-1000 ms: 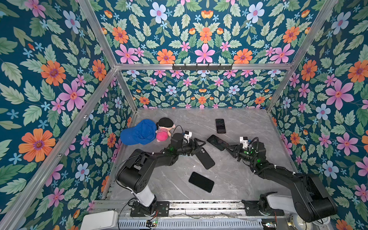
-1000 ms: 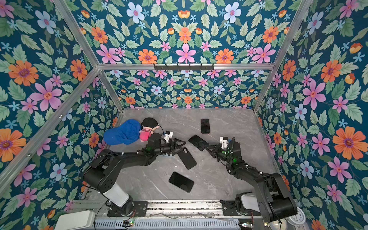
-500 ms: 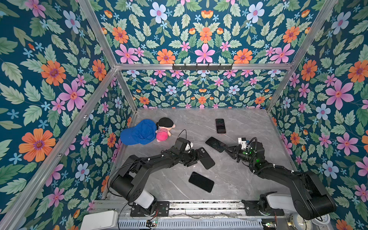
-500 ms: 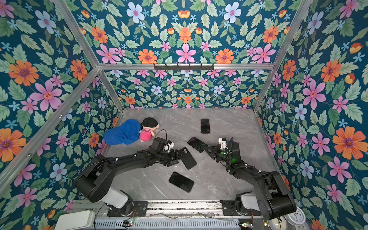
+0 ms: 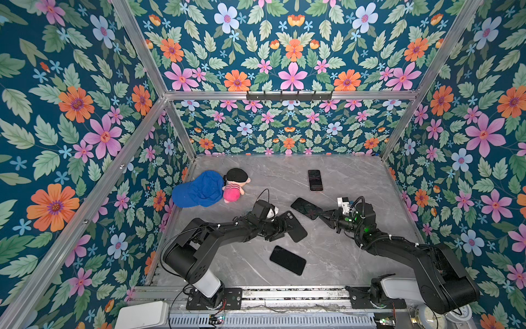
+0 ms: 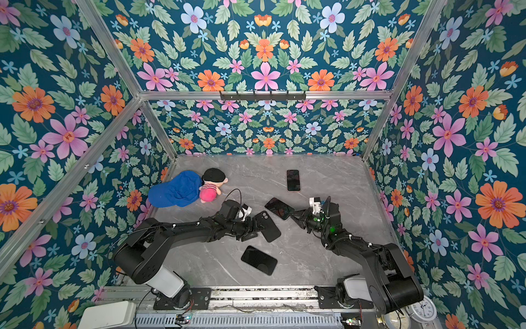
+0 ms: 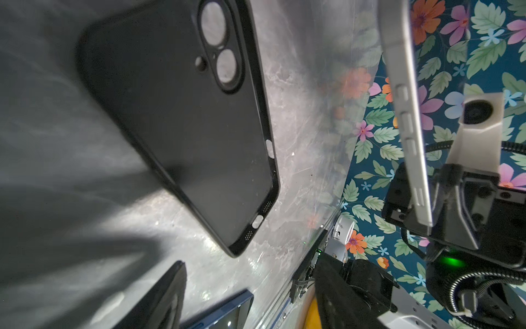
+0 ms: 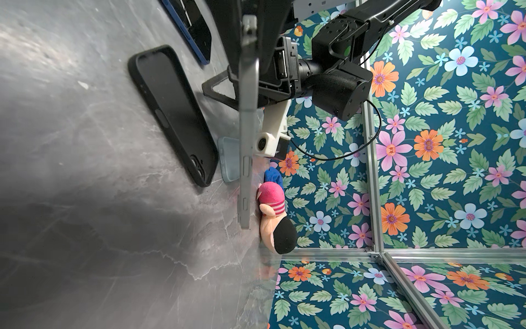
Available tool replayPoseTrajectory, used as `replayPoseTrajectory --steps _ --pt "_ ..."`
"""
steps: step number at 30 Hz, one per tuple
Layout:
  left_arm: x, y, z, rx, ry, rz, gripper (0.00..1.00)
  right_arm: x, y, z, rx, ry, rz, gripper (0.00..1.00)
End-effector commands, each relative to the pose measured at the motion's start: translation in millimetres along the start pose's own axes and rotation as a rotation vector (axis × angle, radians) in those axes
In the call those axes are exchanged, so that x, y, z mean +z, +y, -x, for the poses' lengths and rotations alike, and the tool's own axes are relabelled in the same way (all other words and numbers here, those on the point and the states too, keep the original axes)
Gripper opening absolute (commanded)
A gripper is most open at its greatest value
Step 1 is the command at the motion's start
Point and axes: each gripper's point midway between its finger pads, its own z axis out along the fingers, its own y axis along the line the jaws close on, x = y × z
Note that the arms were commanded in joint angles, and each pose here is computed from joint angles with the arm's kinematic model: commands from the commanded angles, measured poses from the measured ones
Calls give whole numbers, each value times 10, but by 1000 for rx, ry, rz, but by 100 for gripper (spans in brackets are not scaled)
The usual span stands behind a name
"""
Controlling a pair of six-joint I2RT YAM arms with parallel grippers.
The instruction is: Put the phone into the phone case
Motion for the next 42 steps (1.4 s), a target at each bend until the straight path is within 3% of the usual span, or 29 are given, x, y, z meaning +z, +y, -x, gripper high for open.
replayPoseTrajectory --steps 1,42 --pt "13 -51 42 12 -12 -21 73 7 133 16 -42 -2 47 0" --pt "412 -369 190 54 22 -138 74 -14 140 -18 -51 14 20 0"
